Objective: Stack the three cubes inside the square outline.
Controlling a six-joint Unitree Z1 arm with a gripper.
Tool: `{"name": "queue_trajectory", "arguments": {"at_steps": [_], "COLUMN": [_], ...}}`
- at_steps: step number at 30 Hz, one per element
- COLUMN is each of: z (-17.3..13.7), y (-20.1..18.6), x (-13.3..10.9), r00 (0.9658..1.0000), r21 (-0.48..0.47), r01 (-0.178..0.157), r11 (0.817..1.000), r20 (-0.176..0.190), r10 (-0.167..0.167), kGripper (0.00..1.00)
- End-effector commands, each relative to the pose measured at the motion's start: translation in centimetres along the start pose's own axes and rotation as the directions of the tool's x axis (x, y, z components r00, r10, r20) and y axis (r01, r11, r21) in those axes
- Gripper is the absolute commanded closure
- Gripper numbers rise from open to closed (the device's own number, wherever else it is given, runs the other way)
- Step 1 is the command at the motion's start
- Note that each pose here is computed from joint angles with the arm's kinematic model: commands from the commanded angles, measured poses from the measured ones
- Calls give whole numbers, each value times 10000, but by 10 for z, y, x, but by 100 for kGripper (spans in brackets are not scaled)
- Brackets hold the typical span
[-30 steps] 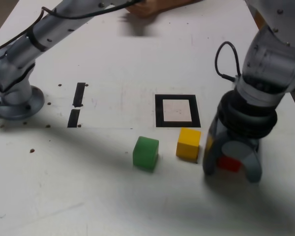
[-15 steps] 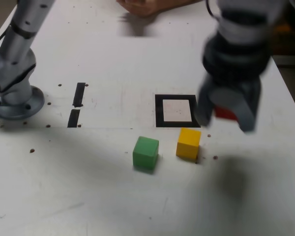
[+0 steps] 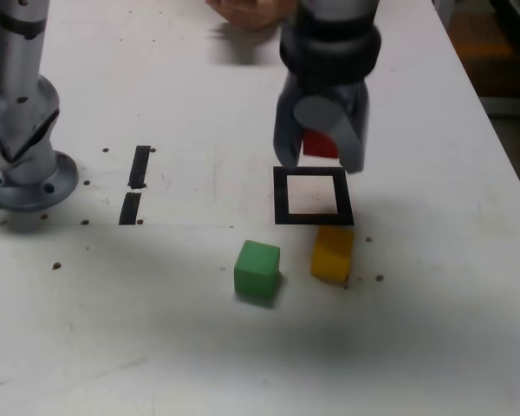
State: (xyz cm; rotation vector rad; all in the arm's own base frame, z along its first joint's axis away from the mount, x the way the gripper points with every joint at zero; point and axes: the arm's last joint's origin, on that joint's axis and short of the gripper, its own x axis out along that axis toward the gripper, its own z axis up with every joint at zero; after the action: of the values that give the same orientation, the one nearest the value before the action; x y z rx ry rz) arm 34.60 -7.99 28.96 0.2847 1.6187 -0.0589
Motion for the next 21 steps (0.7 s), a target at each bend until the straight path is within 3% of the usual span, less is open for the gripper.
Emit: {"name": "queue_trajectory", "arguments": {"at_steps": [1, 10, 21], "z": [-2, -4, -6], "y": [3, 14, 23], "x": [5, 47, 67], "r00": [9998, 9968, 9951], "r21": [-56, -296, -397], "r01": [145, 782, 976], "r11": [9999, 9965, 9944], "r20": [129, 194, 172], "r10": [-144, -776, -970], "kGripper": [97, 97, 94]}}
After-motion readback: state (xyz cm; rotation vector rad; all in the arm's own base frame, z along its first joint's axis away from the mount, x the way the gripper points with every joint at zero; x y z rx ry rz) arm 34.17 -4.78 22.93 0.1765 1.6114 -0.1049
